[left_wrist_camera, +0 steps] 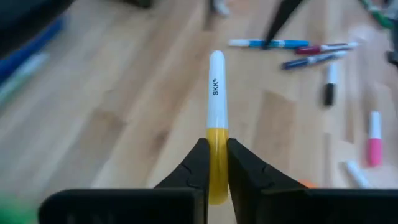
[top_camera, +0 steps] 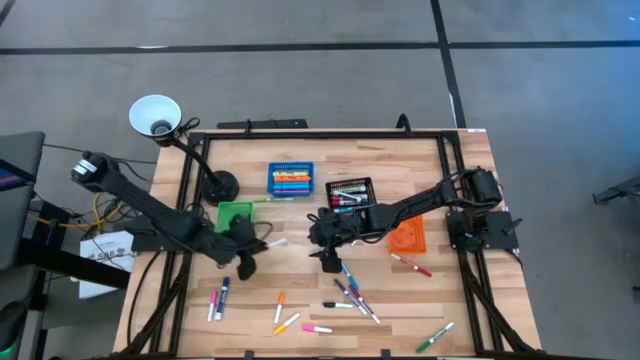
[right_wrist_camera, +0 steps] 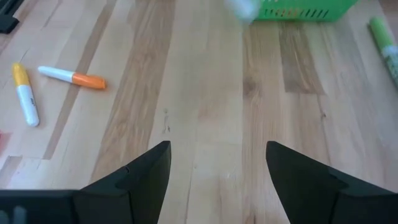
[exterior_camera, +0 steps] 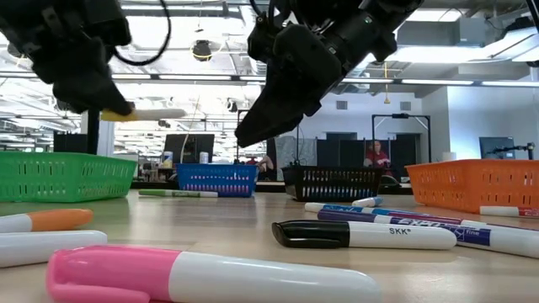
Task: Pick & Place Markers
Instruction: Put the top yellow highlighter pen into the green basket
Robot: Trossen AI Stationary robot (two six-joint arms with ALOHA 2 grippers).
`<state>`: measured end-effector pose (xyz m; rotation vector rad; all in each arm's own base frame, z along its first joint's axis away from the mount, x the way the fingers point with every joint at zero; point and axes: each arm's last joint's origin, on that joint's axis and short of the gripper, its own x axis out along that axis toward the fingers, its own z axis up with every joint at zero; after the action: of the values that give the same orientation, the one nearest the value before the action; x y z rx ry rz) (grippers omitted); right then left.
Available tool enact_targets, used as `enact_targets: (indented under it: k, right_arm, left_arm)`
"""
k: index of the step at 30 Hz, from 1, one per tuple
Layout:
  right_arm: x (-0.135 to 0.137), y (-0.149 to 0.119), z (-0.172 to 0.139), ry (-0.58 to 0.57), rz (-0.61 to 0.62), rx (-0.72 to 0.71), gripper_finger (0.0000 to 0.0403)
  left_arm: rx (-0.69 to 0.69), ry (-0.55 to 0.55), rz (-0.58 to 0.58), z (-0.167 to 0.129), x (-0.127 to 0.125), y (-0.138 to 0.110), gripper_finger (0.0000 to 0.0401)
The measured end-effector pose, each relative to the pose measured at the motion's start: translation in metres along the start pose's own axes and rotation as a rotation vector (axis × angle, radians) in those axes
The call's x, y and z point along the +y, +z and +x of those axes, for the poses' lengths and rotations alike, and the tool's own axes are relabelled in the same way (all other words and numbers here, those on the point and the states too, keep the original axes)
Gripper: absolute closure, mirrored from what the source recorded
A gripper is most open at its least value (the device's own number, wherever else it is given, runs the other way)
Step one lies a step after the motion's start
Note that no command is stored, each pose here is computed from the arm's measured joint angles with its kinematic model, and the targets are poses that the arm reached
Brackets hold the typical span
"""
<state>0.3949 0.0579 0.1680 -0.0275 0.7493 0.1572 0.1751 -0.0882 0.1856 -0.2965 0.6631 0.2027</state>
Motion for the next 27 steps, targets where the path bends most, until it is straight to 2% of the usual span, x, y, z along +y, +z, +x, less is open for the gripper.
enact_targets:
  k: [6,11,14,22,27]
  right_arm:
    - [0.0,-0.003,0.0,-0.001,0.052,0.03,0.0148]
    - [0.001,-0.004,0.0,0.0,0.073,0.037,0.0148]
    - [0.004,-0.004,0.0,0.006,0.066,0.037,0.0148]
    - [0.021,-0.004,0.0,0.037,0.036,0.033,0.0148]
    - [0.026,-0.003,0.0,0.047,0.027,0.021,0.0148]
  left_arm:
    - [0.111,0.13,-0.151,-0.038,0.034,-0.009,0.0376]
    - [0.254,0.226,-0.27,-0.051,0.052,-0.021,0.0394]
    - [0.313,0.274,-0.272,-0.053,0.056,-0.026,0.0391]
    - [0.346,0.309,-0.222,-0.047,0.054,-0.029,0.0383]
    - [0.418,0.333,-0.199,-0.04,0.051,-0.033,0.0346]
